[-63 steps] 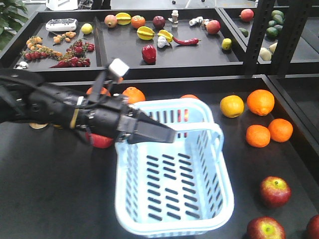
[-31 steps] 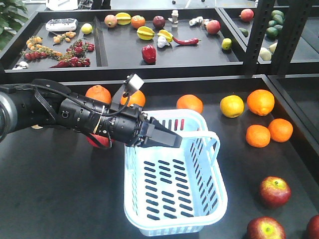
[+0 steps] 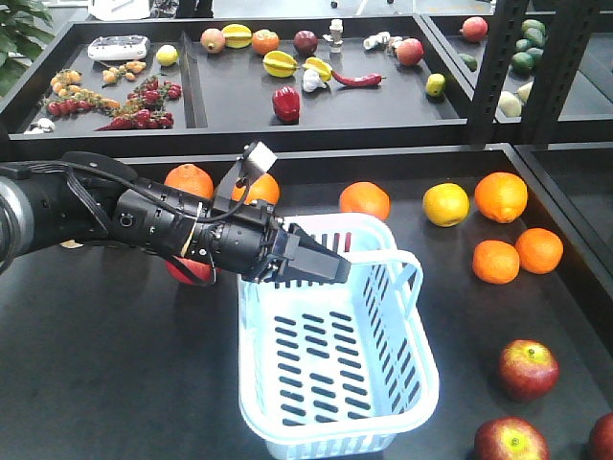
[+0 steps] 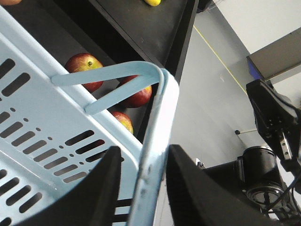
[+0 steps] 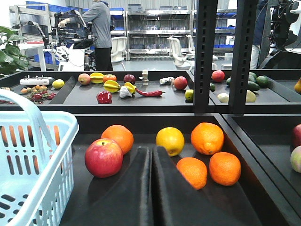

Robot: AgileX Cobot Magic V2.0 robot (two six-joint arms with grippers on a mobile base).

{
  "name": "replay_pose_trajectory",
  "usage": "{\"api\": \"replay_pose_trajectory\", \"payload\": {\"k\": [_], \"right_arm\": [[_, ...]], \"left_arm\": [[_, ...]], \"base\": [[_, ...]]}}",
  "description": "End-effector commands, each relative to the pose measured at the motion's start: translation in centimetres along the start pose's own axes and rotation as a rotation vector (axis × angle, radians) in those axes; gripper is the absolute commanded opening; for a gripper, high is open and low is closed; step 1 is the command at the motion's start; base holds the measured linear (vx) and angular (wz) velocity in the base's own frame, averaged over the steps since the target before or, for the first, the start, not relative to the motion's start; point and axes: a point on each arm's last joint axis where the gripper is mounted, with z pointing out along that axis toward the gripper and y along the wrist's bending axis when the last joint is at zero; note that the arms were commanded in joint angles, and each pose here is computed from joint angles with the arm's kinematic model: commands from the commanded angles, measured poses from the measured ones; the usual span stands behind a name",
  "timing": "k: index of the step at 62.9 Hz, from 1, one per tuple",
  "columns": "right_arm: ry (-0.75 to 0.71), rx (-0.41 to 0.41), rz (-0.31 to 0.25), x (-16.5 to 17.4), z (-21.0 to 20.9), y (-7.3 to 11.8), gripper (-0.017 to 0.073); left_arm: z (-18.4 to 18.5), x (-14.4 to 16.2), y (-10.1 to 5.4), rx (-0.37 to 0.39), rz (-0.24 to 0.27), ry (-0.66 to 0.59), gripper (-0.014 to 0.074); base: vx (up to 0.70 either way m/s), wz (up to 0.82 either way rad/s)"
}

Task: Pick three apples into basket with both arms
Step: 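Lower the light-blue basket onto the table with the left gripper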

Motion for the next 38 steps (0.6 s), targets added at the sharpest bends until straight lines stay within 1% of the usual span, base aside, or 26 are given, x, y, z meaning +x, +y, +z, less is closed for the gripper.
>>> {"api": "replay_pose_trajectory", "payload": {"k": [1, 7, 15, 20, 38], "right_arm": [[-0.068, -0.012, -0.011, -0.25, -0.06, 0.15, -0.0005], [-0.068, -0.012, -0.011, -0.25, -0.06, 0.15, -0.0005], [-0.068, -0.012, -0.011, -0.25, -0.06, 0.15, -0.0005], [-0.068, -0.012, -0.011, -0.25, -0.06, 0.15, -0.0005], [-0.068, -0.012, -0.011, -0.25, -0.06, 0.15, -0.0005]], "left_arm": [[-0.99, -1.43, -2.46, 0.021, 0.053, -0.048, 0.0308], [-0.99, -1.55, -2.28, 0.001, 0.052, -0.061, 0.0422], [-1.00, -1.58, -2.24, -0.003, 0.052, -0.064, 0.0528], [-1.00, -1.61, -2.21, -0.006, 0.051, -0.067, 0.0549], [-1.14, -1.71, -2.55, 0.005, 0.052, -0.075, 0.0549]], "base": [[0.00, 0.00], [0.00, 0.00], [0.00, 0.00], [0.00, 0.00], [0.00, 0.00]]}}
